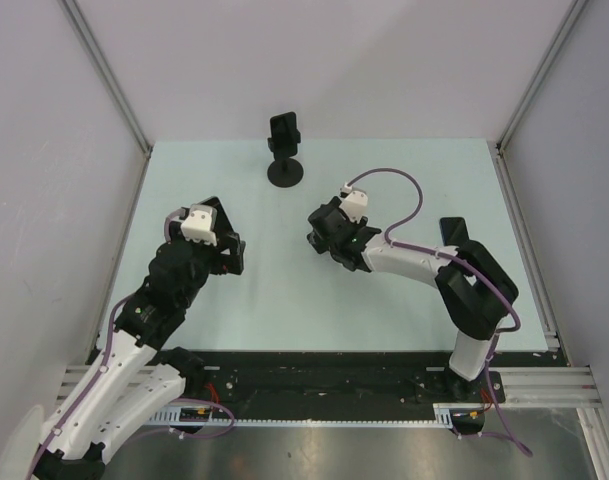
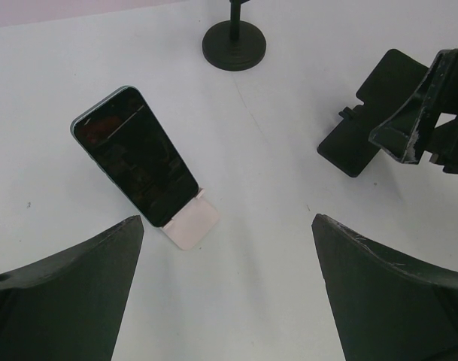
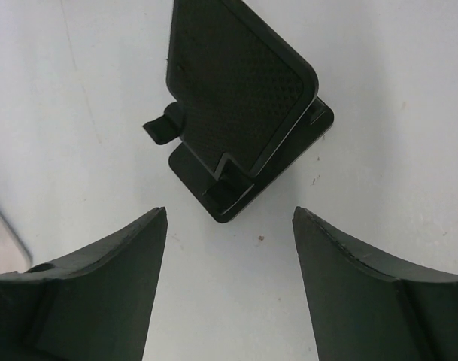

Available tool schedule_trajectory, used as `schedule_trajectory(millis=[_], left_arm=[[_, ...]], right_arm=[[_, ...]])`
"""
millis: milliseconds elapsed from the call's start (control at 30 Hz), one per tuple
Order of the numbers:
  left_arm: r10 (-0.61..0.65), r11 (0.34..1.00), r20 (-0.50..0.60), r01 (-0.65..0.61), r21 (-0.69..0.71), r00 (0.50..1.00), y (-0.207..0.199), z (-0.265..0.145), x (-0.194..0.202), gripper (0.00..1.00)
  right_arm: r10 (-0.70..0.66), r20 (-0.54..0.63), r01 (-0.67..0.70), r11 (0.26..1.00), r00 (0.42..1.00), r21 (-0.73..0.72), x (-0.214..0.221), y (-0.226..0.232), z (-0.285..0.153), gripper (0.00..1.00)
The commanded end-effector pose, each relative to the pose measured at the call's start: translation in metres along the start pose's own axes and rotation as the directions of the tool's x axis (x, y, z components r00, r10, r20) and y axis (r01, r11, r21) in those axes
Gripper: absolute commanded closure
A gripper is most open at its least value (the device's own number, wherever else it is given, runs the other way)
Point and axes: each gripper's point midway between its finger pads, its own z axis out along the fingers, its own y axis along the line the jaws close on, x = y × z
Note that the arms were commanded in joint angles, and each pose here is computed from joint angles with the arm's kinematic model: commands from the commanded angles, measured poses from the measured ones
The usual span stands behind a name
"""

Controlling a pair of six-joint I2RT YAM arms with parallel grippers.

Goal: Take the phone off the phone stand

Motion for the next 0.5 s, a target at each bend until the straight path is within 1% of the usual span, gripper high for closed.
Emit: schedule_trajectory(millis=[0,33,200,267,467], left_arm=[[-0.014,1.0,0.022,0.013,0.007,1.0,-0.002,-0.001,-0.004,0.0],[-0.014,1.0,0.023,0.014,0.006,1.0,-0.002,-0.001,-0.004,0.0],[-0.014,1.0,0.022,0.014,0.008,1.0,-0.002,-0.001,-0.004,0.0],[-0.014,1.0,0.02,0.013,0.007,1.0,-0.002,-0.001,-0.003,0.0],[-0.014,1.0,0.02,0.013,0.009,1.0,-0.002,-0.001,-0.003,0.0]], right_arm=[[0.052,0.058,-0.052,0.999,0.997,0.004,-0.01,0.01,0.013,0.33],[0.049,0.058,-0.049,0.999,0.997,0.007,-0.01,0.01,0.015,0.35],[0.027,0.051,-0.028,0.999,0.998,0.028,-0.005,0.007,0.026,0.43],[0.021,0.053,-0.023,0.999,0.998,0.031,-0.007,0.006,0.026,0.45],[-0.028,0.056,0.024,0.997,0.998,0.072,-0.014,-0.008,0.022,0.56]])
